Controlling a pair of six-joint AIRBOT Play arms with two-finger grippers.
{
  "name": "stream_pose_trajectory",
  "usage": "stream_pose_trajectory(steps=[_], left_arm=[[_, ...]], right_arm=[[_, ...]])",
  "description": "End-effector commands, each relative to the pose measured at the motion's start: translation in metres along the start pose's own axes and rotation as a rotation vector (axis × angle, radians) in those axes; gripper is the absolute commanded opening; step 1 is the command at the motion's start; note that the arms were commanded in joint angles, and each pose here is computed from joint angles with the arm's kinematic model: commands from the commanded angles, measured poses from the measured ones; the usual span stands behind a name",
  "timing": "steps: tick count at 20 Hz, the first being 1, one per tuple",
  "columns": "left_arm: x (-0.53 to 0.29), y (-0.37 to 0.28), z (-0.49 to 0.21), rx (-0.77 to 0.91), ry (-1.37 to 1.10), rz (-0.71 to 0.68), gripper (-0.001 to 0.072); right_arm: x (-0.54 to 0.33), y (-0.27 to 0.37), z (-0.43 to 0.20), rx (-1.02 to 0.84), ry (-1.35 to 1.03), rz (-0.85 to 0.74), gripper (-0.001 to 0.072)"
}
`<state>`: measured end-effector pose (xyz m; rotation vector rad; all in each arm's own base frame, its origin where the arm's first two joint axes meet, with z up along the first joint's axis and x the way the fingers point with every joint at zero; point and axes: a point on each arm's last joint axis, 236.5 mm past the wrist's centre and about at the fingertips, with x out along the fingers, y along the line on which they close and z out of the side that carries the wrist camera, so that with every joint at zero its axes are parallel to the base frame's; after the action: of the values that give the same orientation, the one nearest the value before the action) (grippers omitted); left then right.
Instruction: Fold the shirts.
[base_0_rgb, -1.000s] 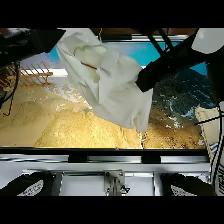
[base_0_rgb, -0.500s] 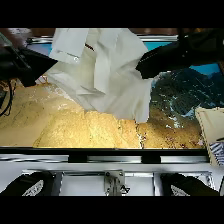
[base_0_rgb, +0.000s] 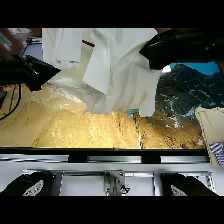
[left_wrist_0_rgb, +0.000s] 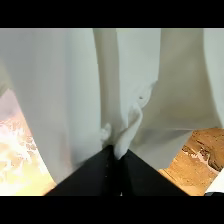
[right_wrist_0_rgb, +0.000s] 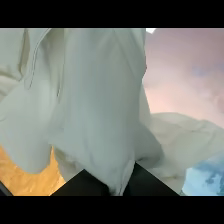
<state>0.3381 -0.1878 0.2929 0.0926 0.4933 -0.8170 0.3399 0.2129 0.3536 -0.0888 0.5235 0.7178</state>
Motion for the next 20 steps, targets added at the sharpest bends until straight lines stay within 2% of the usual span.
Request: stream_pose_trajectory(steps=[1,2,7,11,13,16,20], left_arm=[[-0.003,-0.003,0.017,-0.014,-0.07,-0.007,0.0488],[-0.008,-0.005,0.031,-0.015,-0.121,-0.003,0.0567],[-0.056,-0.016,0.095,0.071,-0.325,0.063,0.0574],[-0.074,-0.008,0.096,0.12,-0.317,0.153,0.0572],[-0.074,0.007,0.086,0.054,-0.275,0.206,0.0572],[-0.069,0.024,0.055,-0.022,-0.151,0.267,0.0572],[-0.071,0.039,0.026,-0.044,-0.03,0.331,0.0572]], right_arm=[[-0.013,0.0,0.015,-0.011,-0.07,-0.019,0.0077],[-0.015,-0.002,0.019,-0.016,-0.088,-0.031,0.0077],[-0.031,-0.024,0.038,-0.043,-0.174,-0.148,0.0076],[-0.049,-0.051,0.054,-0.052,-0.246,-0.283,0.0076],[-0.066,-0.077,0.061,-0.023,-0.29,-0.407,0.0076],[-0.115,-0.127,0.067,0.025,-0.36,-0.678,0.0077],[-0.19,-0.184,0.05,0.133,-0.399,-1.011,0.0077]])
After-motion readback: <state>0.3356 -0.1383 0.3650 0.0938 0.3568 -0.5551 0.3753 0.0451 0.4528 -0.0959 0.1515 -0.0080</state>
